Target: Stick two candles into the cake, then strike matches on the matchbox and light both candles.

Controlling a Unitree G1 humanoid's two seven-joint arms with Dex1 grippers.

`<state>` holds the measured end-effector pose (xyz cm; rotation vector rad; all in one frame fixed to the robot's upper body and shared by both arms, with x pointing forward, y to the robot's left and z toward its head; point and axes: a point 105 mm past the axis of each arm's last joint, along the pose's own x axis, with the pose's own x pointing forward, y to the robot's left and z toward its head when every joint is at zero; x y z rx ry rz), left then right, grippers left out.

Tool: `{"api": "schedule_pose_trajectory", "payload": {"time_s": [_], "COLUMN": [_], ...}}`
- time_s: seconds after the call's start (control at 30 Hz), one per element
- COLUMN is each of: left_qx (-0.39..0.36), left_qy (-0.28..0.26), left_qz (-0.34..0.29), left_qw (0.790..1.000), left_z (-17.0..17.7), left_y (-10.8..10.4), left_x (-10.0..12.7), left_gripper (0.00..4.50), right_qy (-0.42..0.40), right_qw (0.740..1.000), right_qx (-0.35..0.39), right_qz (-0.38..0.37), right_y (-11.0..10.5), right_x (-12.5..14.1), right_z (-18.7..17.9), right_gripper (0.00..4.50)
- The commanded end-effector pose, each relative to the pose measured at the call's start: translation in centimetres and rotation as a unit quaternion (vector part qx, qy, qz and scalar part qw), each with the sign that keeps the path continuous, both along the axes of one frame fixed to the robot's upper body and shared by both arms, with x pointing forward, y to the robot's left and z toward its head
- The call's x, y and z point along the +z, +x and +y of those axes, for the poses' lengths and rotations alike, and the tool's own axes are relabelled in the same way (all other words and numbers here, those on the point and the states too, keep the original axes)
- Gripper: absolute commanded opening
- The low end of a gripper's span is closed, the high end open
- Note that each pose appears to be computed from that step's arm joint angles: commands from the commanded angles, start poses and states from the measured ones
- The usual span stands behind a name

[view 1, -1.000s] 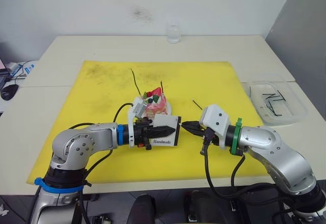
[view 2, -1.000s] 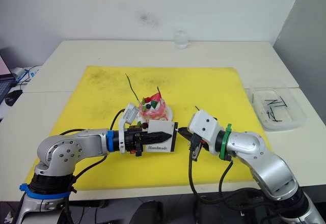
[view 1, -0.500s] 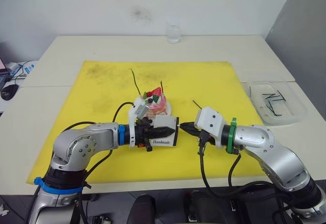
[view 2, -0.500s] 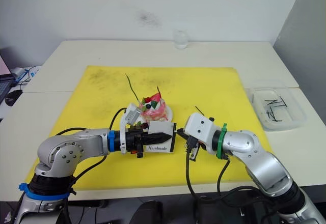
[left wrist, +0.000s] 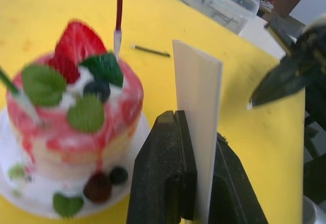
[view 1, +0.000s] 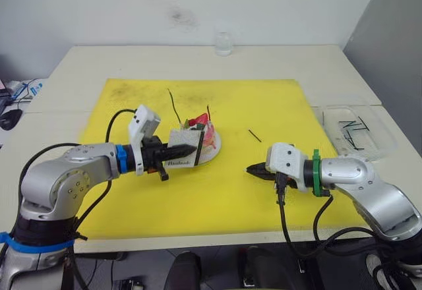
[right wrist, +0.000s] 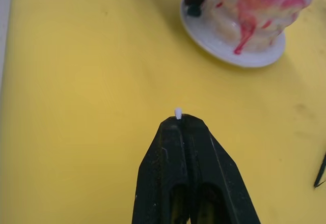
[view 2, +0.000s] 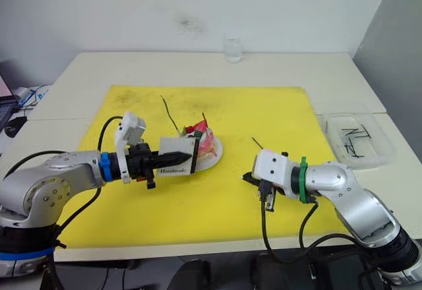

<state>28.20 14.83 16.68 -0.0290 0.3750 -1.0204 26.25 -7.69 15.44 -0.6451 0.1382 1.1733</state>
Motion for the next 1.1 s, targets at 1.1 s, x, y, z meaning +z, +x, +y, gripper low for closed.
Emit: {"api": "schedule_pose_trajectory", "payload": {"time_s": [1.1], "left_qx": [-0.026], "left_qy": [-0.002], "left_qz": [-0.063], "left_qw": [0.998], "left_z": [-3.9], "left_y": [-0.4], "left_x": [-0.8], "left_gripper": [0.0], "right_qy": [0.041], "right_qw": [0.997], "right_qx": [0.034], "right_qz": [-0.063], "right_y": [0.7], "right_x": [5.0], "right_z": [2.8], "right_gripper": [0.02]}}
